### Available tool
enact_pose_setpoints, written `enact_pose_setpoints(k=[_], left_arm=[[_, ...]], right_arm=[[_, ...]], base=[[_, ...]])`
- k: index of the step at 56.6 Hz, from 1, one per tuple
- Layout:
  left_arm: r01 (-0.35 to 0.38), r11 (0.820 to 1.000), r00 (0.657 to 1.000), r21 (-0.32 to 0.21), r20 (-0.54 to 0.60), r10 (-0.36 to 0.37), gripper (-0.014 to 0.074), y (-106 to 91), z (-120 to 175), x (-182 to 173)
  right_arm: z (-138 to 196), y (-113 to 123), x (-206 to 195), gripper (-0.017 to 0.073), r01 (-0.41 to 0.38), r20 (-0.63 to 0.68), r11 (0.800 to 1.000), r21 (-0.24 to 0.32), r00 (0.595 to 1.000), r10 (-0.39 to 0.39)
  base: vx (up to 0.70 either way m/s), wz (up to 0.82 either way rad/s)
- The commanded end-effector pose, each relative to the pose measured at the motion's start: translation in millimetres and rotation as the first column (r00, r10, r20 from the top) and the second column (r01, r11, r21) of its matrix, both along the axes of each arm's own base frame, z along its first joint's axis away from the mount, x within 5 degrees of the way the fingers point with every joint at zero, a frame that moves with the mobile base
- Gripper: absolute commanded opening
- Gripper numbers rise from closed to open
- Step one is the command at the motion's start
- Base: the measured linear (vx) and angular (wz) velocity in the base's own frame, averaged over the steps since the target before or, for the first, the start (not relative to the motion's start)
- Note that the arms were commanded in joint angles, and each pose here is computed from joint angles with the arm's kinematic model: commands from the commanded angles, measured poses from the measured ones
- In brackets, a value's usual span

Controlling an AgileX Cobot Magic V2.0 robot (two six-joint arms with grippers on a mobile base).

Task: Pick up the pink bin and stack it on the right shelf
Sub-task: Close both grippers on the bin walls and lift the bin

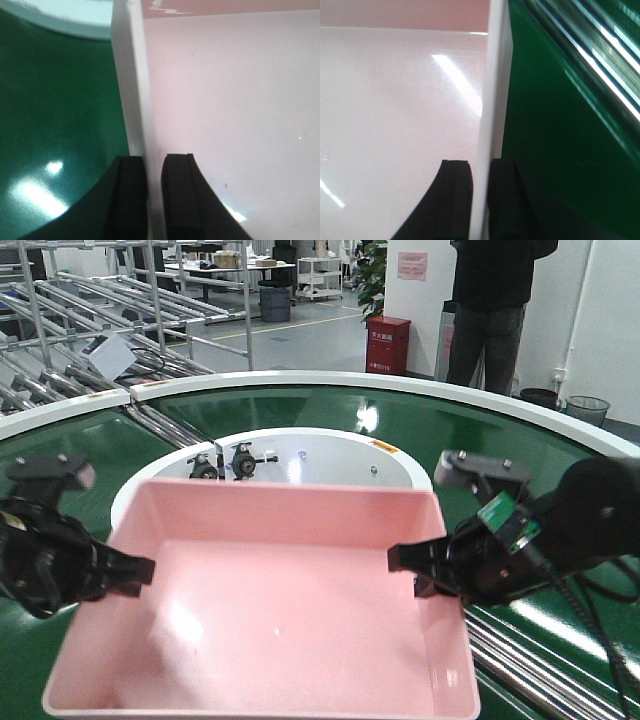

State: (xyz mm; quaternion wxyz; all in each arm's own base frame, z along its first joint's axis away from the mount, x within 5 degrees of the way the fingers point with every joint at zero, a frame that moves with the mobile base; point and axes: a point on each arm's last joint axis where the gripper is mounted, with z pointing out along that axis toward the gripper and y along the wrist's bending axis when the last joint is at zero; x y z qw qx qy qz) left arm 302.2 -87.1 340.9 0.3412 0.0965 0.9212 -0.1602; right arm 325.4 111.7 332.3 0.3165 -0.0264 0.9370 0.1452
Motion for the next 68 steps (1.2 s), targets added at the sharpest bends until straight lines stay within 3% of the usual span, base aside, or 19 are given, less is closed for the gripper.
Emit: enact_pose_setpoints(k=[1,18,68], left_arm=[[-0.012,0.994,0.983,-0.108,0.181,0.032,-0.0005,1.5,49,-23],[-0.024,0.983,0.968,-0.182,0.242,0.069,-0.0003,8.7,82,-60],[-0.014,0.985,0.973,-0.173,0.224,0.053,-0.0001,9.0,83,-65]], right_arm=[[54,-7,-17,-0.001,-0.014,0.219,0.998,0.064,0.976,-0.001],[98,-19,-56,-0.0009,-0.025,0.351,0.994,0.105,0.936,-0.013],[98,-19,-57,-0.0008,-0.026,0.341,0.995,0.094,0.94,-0.008]], base=[[0.0,0.0],[0.0,0.0],[0.0,0.0]])
